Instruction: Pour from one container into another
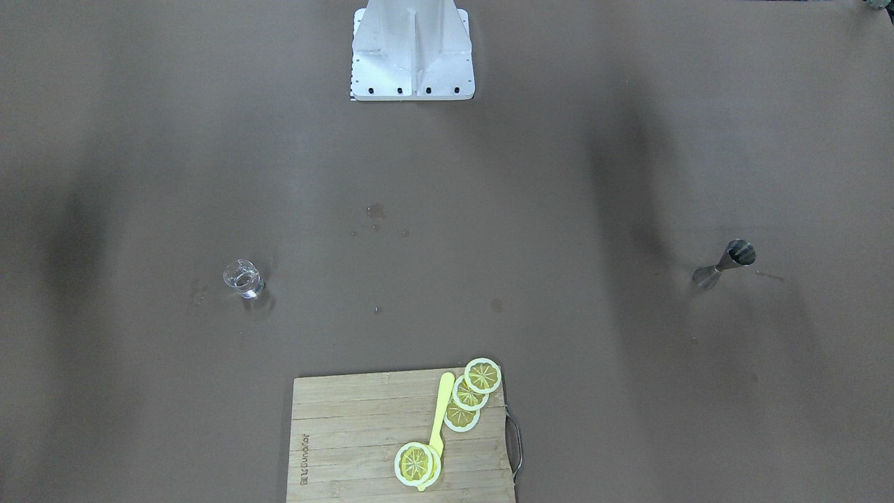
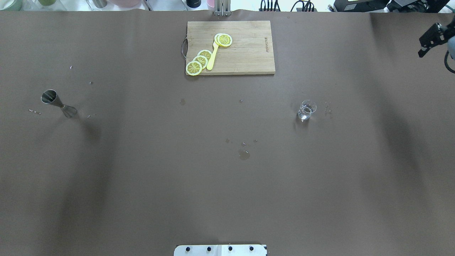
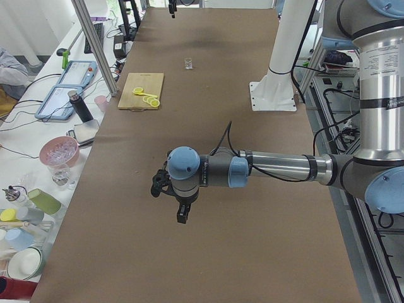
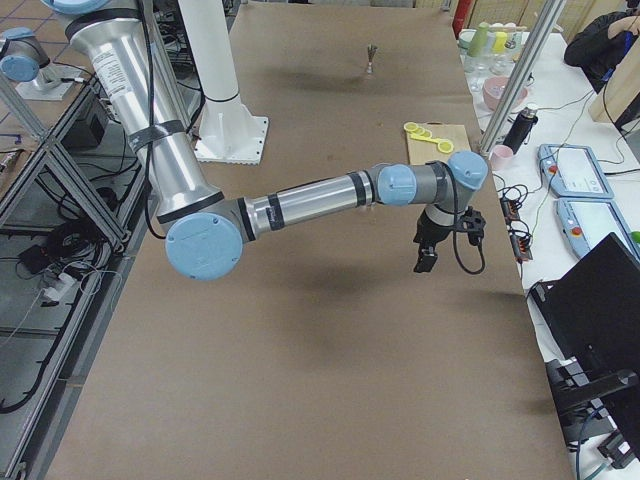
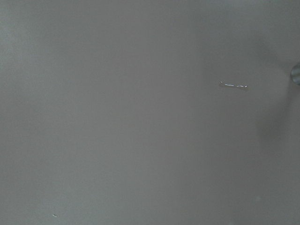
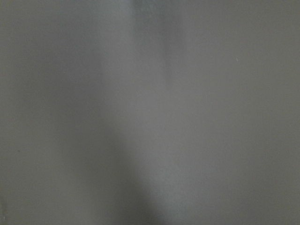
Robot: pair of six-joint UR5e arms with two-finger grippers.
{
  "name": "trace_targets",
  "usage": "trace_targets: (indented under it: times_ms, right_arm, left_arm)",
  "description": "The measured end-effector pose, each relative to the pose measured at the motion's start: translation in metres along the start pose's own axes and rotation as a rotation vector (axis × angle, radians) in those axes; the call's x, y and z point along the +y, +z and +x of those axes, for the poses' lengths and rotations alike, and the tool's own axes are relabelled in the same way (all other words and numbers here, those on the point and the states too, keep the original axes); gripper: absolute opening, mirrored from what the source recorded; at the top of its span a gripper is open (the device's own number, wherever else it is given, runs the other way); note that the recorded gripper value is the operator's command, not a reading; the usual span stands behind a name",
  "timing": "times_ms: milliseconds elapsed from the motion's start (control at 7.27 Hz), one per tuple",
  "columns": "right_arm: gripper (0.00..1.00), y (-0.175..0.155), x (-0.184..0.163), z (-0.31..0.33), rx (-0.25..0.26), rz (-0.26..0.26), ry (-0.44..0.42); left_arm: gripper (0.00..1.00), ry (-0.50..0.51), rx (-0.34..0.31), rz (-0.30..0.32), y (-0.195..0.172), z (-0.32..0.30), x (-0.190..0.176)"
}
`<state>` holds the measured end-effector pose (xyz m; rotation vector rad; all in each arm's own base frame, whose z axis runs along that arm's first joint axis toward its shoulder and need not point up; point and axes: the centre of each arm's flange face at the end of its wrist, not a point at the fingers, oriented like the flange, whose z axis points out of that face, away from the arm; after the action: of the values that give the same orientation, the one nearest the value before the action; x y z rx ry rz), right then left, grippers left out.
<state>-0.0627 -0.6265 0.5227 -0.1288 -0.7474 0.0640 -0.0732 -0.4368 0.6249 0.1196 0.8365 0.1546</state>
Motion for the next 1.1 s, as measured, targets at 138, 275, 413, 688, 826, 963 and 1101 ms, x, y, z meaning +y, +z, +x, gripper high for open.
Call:
trace_targets:
  times_ms: [138,275,413,688,826,963,1101]
  right_arm:
    - [1.0,0.002,0.021,0.028,-0.012,-0.002,0.031]
    - [1.0,0.001,0.035,0.056,-0.016,0.002,0.066]
    - [1.0,0.003,0.046,0.08,-0.013,0.003,0.083]
    - [1.0,0.006,0.064,0.12,-0.008,0.0,0.035]
    - [1.0,0.007,0.069,0.134,-0.008,0.0,0.024]
    - [1.0,0.006,0.074,0.148,-0.009,0.004,0.032]
    - [1.0,0.002,0.079,0.162,-0.013,0.016,0.044]
  left_arm:
    - [0.99,0.001,0.0,0.001,0.0,0.001,0.0]
    - [0.99,0.001,0.001,0.0,0.0,0.0,0.0]
    - [0.99,0.001,0.001,-0.001,0.001,0.0,0.0]
    - [0.99,0.002,0.001,0.0,0.0,0.001,0.0]
    - [0.99,0.002,0.001,0.0,0.0,0.001,0.0]
    - [0.99,0.001,0.001,0.0,0.0,0.0,0.0]
    - [0.99,0.0,0.001,0.0,0.0,0.0,0.001]
